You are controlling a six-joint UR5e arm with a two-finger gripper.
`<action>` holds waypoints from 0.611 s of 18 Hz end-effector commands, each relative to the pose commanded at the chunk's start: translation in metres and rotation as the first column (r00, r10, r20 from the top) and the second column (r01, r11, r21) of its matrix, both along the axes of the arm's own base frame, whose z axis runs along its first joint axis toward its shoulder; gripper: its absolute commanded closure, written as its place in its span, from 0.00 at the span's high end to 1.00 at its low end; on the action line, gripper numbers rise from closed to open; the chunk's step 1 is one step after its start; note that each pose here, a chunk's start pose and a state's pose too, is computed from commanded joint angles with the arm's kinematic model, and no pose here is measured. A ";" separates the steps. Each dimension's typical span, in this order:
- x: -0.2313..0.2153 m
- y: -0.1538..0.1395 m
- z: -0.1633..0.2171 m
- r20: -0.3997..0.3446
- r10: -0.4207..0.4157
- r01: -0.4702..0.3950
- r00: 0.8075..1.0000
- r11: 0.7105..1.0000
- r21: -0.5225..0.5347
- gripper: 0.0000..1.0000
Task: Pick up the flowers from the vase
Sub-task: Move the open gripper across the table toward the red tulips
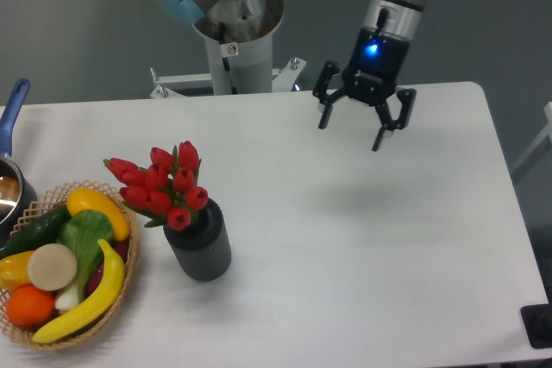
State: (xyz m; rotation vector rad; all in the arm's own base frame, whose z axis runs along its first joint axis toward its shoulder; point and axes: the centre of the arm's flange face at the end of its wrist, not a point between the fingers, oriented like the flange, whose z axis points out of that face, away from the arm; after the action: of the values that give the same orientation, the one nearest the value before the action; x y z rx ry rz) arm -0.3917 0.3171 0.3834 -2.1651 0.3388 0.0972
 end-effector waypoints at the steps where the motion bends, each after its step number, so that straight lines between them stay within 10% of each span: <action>1: 0.005 0.005 0.000 -0.001 -0.032 0.032 0.999 0.999 0.038 1.00; 11: 0.053 0.065 -0.016 0.050 -0.200 0.194 0.978 0.976 0.102 1.00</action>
State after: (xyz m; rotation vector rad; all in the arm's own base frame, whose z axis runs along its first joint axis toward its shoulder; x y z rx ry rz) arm -0.3391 0.3819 0.3676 -2.0233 0.5025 -0.0629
